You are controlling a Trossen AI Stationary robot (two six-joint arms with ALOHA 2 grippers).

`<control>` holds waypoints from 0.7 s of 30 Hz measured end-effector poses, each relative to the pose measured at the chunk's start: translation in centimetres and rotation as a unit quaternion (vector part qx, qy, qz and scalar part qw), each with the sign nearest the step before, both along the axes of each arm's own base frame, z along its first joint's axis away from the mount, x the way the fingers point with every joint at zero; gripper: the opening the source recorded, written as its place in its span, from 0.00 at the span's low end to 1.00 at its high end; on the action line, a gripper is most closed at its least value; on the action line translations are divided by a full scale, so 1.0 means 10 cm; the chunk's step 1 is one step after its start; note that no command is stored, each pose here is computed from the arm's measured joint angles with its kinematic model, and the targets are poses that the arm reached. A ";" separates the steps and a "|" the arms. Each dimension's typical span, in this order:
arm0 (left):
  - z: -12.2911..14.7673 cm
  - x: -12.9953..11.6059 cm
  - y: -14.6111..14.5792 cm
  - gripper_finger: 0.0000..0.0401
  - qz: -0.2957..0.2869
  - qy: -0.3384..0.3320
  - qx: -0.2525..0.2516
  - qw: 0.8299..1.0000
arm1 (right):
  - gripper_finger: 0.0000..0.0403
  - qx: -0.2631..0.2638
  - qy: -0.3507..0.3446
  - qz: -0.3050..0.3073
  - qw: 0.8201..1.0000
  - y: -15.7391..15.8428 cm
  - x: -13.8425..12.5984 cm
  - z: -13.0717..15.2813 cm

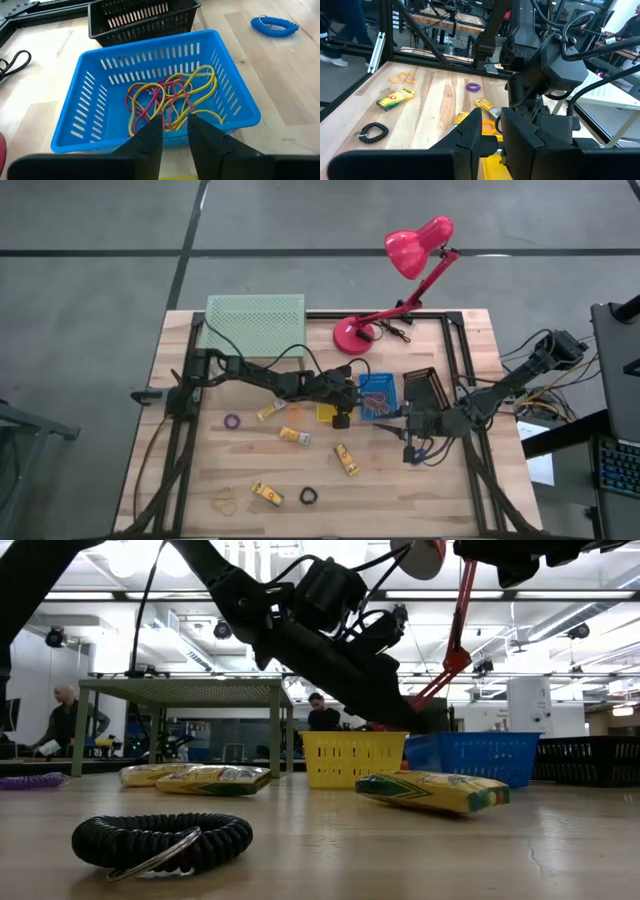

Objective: Pick & Place Office Desk Supplies
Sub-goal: Put the yellow rubber band into the blue basket

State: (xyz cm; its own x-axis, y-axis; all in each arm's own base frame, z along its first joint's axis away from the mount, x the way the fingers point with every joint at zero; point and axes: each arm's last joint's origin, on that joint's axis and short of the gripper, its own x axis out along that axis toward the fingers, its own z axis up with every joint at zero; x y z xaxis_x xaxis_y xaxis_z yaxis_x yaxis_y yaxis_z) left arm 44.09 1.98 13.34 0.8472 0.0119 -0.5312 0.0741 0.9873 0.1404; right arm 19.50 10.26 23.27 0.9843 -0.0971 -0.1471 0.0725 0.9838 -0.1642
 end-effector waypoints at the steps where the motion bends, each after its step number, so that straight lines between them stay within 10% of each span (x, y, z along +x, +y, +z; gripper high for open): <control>1: 0.00 0.00 0.00 0.24 -0.001 -0.001 0.001 1.000 | 0.17 0.000 0.000 0.000 1.000 0.00 0.00 0.00; 21: 0.73 -0.24 -0.18 0.24 0.020 0.019 0.007 1.000 | 0.17 0.000 0.000 0.000 1.000 0.00 0.00 0.00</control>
State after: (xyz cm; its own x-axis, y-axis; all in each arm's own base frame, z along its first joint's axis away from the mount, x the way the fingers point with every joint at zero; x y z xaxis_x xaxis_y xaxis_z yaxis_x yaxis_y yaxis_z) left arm 41.72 0.18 20.65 0.8254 0.0532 -0.5620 0.0400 0.9875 0.1522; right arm 19.50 10.25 23.26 0.9842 -0.0973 -0.1476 0.0725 0.9837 -0.1645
